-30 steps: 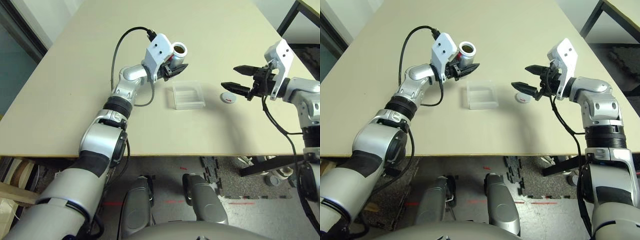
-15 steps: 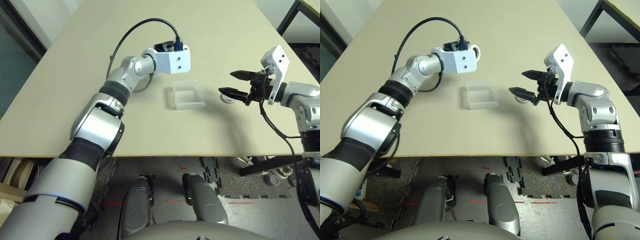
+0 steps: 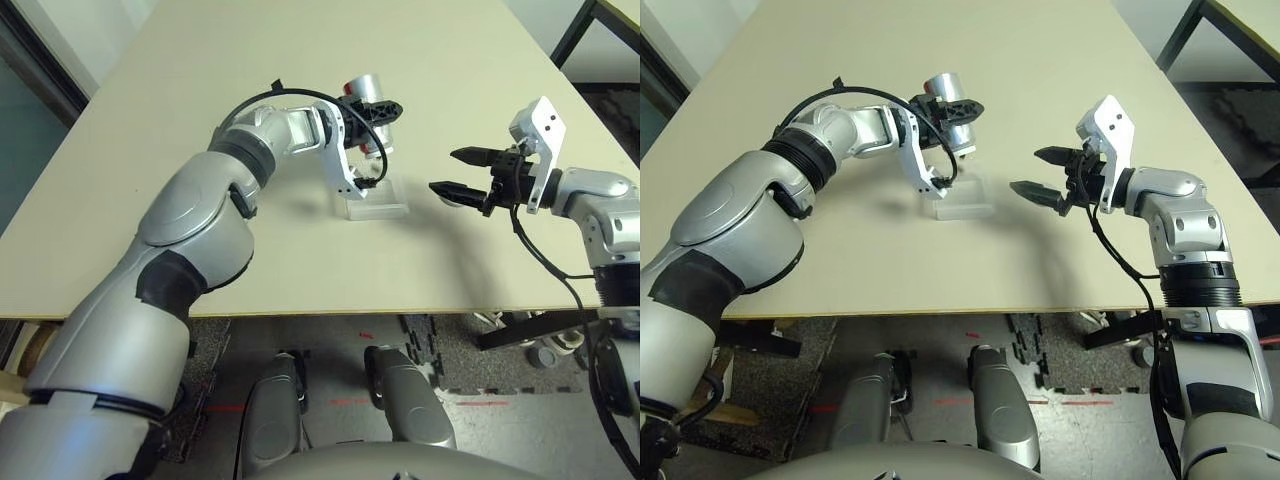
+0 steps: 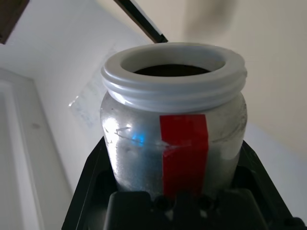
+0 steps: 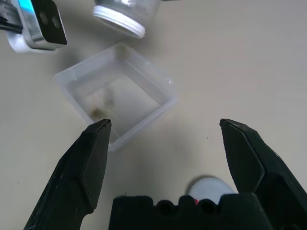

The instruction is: Pour the medicine from the bottle into the box.

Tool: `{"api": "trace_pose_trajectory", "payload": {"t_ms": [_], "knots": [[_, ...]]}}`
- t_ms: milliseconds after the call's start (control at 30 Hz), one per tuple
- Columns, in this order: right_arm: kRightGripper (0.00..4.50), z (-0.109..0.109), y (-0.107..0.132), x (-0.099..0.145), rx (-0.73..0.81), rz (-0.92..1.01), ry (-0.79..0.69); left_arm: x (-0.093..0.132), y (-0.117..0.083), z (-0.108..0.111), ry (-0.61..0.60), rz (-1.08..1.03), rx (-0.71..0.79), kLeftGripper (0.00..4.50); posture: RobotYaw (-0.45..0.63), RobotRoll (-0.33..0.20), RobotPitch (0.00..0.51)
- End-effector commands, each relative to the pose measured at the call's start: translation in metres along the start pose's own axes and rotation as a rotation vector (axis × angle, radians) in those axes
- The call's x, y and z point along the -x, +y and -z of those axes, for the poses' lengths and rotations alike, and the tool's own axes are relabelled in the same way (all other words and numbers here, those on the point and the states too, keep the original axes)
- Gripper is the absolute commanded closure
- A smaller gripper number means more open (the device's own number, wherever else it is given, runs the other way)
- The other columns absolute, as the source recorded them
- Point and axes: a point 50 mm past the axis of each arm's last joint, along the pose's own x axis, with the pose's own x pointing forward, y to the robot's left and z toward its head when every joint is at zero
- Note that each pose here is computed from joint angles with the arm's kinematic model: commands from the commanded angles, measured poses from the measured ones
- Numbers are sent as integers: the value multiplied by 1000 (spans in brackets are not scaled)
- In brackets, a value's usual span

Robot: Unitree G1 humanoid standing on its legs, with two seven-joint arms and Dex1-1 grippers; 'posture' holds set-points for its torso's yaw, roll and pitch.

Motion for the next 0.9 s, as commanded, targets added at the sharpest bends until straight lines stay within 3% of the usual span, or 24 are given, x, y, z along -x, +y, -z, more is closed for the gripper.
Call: {"api": "trace_pose_trajectory", "payload": {"t_ms": [33, 367, 633, 733, 900], "knots": [[0, 2, 3, -1, -5, -12, 0, -1, 4, 4, 7, 2, -7, 1871, -282, 0, 132], [0, 2, 4, -2, -4, -22, 1, 7, -8, 4, 93, 51, 374, 1871, -275, 0, 134], [0, 2, 4, -3, 1, -29, 2, 18, -22, 12, 228, 62, 1101, 1871, -273, 0, 131], [0, 1, 4, -4, 3, -35, -2, 26, -33, 17, 276, 16, 1518, 1871, -268, 0, 130], [0, 1, 4, -5, 12, -50, -3, 35, -46, 15, 271, -60, 1855, 1871, -259, 0, 128]]}}
